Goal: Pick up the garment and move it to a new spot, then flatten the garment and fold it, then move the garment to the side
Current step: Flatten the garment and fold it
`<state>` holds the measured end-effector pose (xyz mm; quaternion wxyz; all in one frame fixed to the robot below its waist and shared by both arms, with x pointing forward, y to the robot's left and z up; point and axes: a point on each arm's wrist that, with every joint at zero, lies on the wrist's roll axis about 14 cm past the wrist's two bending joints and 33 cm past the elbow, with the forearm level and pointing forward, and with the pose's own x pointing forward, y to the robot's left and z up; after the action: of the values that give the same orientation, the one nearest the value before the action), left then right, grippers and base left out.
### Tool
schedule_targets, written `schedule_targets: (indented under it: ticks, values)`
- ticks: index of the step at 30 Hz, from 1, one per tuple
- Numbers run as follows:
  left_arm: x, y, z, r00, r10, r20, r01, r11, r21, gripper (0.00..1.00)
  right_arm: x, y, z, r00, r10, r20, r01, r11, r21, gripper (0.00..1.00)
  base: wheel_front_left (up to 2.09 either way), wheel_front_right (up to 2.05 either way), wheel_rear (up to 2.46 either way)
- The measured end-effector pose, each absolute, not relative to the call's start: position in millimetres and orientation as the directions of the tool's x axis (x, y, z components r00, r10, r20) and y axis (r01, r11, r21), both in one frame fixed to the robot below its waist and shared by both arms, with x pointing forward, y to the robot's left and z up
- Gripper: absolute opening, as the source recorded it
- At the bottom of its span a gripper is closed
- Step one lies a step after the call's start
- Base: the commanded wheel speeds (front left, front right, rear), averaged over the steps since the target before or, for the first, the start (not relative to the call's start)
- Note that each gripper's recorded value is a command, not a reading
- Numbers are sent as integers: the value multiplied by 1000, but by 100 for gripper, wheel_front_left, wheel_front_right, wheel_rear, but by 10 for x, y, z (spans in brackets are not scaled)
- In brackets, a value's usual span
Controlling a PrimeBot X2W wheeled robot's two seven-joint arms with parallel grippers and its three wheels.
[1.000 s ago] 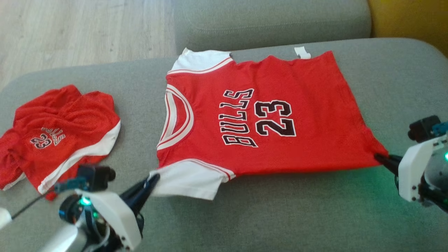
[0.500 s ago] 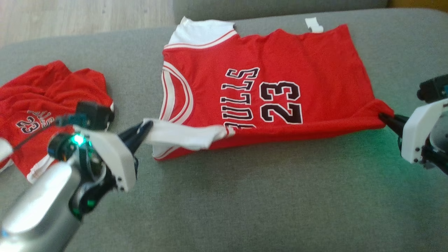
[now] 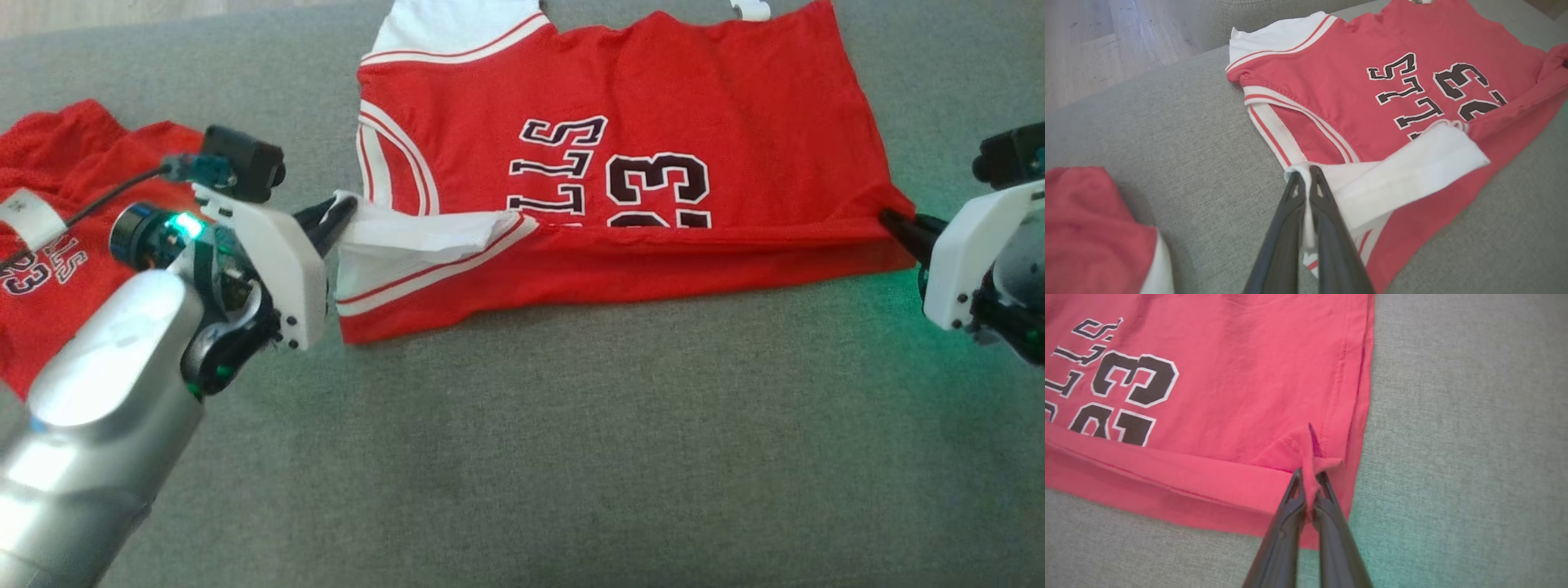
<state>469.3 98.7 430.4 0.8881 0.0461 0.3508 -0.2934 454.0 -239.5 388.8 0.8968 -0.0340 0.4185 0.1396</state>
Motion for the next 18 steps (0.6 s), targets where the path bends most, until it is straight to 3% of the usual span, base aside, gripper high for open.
schedule_targets:
  ticks: [3, 4, 5, 6, 14, 18]
  values:
    - [4737, 964, 4272, 579, -489, -652, 557, 822, -122, 0, 4564, -2412, 3872, 615, 215, -759, -275, 960, 50, 0, 0, 0, 0]
    - [4764, 965, 4255, 581, -484, -654, 558, 822, -113, 12, 4580, -2416, 3867, 619, 213, -756, -271, 961, 49, 7, 0, 0, 0]
    - [4801, 966, 4250, 590, -481, -648, 558, 823, -104, 81, 4619, -2414, 3884, 636, 213, -742, -269, 962, 47, 78, 0, 0, 0]
    - [4853, 957, 4267, 606, -482, -632, 558, 825, -95, 100, 4667, -2408, 3911, 658, 216, -722, -262, 964, 49, 100, 0, 0, 0]
    - [5166, 865, 4565, 738, -496, -457, 516, 852, -91, 100, 4843, -2378, 4106, 766, 222, -603, -245, 969, 46, 100, 0, 0, 0]
    - [5287, 837, 4926, 831, -482, -277, 473, 875, -102, 100, 4966, -2396, 4378, 859, 220, -461, -234, 972, 29, 100, 0, 0, 0]
